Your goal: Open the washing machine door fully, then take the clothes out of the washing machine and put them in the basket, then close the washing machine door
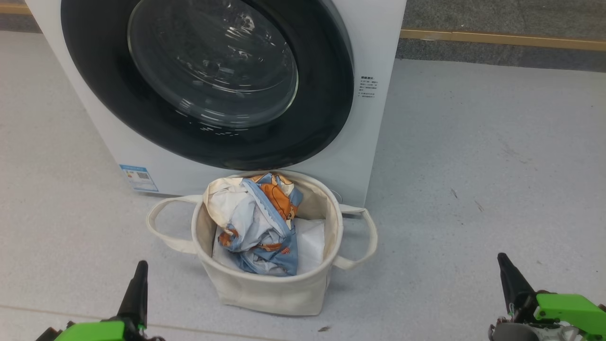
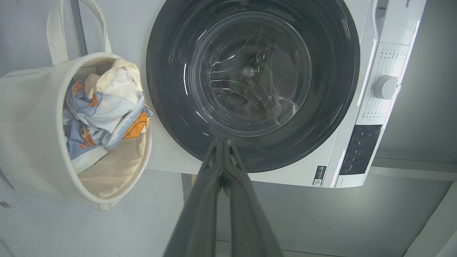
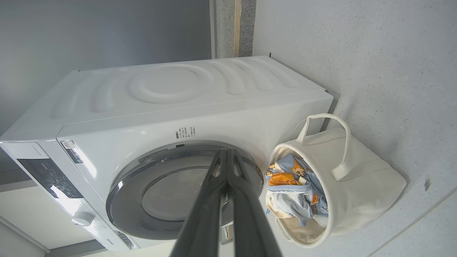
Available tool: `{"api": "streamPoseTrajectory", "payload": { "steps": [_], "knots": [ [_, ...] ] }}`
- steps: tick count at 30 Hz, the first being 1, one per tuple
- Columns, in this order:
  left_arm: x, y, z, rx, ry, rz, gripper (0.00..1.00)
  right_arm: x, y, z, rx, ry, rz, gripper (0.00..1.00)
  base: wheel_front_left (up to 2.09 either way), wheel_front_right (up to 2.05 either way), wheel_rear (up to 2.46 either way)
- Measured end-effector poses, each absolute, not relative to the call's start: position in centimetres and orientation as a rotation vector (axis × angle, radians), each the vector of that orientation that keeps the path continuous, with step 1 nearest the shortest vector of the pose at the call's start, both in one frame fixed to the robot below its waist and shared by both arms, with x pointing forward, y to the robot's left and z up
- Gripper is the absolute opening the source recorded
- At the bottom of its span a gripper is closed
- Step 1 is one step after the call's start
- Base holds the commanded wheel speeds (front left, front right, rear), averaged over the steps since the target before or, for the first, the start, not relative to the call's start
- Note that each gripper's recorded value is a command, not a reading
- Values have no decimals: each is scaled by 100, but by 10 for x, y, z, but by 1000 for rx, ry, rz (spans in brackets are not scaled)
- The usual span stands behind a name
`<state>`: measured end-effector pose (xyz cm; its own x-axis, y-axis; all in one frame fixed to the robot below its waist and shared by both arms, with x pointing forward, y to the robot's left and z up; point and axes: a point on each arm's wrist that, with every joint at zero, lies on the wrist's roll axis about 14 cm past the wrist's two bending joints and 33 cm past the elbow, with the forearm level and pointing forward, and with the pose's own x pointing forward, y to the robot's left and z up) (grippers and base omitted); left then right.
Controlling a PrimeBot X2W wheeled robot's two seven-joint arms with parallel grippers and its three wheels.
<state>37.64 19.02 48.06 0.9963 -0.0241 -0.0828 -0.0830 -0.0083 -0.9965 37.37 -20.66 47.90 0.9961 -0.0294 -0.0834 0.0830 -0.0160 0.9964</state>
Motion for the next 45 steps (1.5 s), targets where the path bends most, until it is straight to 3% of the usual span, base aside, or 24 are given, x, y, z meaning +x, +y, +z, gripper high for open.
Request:
{"api": "streamPoseTrajectory", "payload": {
  "steps": [45],
  "knots": [
    [376, 191, 481, -1581, 81, 49, 0, 374, -206, 479, 1587, 42, -89, 0, 0, 0, 0]
  ]
}}
